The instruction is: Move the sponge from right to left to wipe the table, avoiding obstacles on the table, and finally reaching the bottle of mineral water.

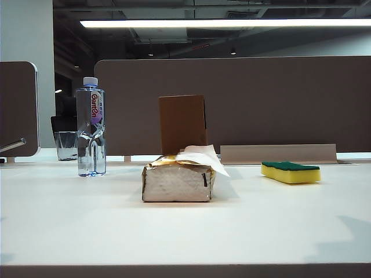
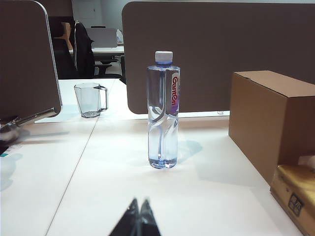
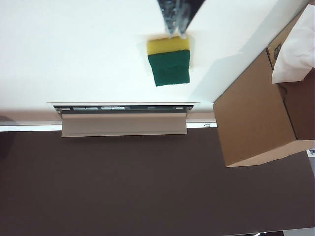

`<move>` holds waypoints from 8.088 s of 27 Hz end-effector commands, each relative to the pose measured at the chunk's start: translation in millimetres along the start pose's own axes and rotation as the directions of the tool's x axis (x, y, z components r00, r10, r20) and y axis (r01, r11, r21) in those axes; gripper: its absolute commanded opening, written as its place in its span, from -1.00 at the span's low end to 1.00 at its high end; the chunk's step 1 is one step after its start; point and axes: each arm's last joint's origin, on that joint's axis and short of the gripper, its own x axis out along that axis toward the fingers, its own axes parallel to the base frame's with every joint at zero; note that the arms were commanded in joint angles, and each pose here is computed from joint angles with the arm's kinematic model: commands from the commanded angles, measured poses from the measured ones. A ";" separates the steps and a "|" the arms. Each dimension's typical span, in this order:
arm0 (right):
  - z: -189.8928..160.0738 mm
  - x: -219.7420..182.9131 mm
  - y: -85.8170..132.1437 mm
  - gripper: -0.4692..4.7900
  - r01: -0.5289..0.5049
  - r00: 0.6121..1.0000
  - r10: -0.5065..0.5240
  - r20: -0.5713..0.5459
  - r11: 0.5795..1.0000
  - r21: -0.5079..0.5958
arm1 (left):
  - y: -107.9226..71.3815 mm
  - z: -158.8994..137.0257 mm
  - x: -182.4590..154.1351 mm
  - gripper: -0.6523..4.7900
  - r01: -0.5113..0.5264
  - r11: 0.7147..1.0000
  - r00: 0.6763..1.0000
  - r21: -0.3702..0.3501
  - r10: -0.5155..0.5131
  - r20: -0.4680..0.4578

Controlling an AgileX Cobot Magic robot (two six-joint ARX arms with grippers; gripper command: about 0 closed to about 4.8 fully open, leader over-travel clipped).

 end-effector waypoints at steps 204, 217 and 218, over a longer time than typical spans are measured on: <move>-67.2 339.2 -45.8 0.33 0.161 0.357 0.266 -0.895 0.927 0.340 | -7.5 155.9 102.9 0.95 0.550 0.747 0.685 -0.374 -0.659 -0.310; -70.5 336.7 -45.9 -0.86 0.185 0.327 0.233 -0.916 0.935 0.304 | -7.1 156.9 103.1 0.95 0.543 0.755 0.694 -0.367 -0.650 -0.310; -70.4 336.9 -45.9 -0.86 0.184 0.329 0.233 -0.915 0.935 0.304 | -7.1 157.3 103.1 0.95 0.544 0.755 0.694 -0.366 -0.650 -0.309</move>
